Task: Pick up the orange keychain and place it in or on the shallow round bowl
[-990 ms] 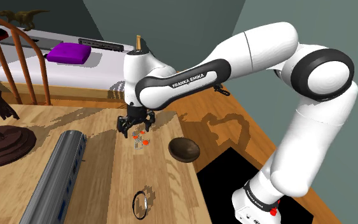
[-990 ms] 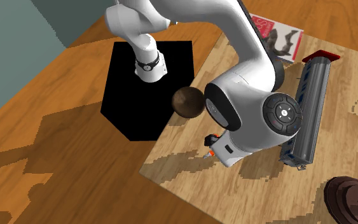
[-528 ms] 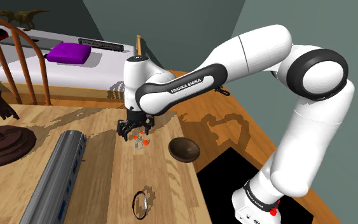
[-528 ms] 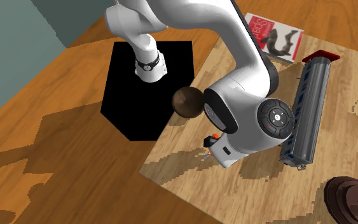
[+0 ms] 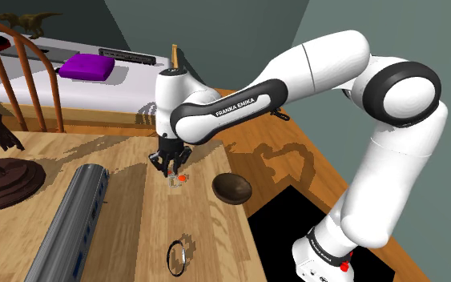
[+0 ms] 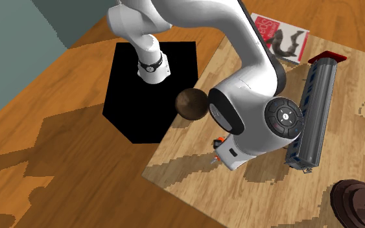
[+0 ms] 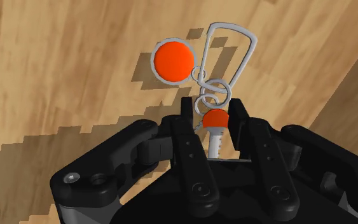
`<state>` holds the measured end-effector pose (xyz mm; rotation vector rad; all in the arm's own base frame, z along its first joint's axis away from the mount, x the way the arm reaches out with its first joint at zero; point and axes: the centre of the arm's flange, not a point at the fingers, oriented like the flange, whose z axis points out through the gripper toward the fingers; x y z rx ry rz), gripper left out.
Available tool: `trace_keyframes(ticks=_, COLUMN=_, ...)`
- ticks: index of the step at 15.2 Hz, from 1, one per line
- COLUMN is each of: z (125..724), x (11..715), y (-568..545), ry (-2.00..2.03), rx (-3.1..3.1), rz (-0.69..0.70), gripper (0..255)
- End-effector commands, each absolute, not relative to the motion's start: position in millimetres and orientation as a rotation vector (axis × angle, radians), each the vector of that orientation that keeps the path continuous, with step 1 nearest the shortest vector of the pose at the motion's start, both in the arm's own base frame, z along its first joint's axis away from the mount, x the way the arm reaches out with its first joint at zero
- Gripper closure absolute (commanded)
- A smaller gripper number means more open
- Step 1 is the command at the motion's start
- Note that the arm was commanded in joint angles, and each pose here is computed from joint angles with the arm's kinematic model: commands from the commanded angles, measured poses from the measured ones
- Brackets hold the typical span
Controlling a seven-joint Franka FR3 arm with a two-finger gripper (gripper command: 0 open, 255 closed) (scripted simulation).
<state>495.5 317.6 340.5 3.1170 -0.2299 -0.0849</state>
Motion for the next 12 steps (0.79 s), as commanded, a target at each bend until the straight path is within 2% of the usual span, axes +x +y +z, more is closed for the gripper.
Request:
trace_keyframes(ticks=1, z=335, x=495, y=313, ry=-0.236, rx=3.107, rz=-0.102, gripper=255)
trace_keyframes(ticks=5, z=335, x=496, y=314, ry=-0.236, rx=3.107, rz=-0.102, gripper=255)
trace_keyframes(ticks=12, z=372, x=496, y=314, ry=-0.236, rx=3.107, rz=-0.102, gripper=255)
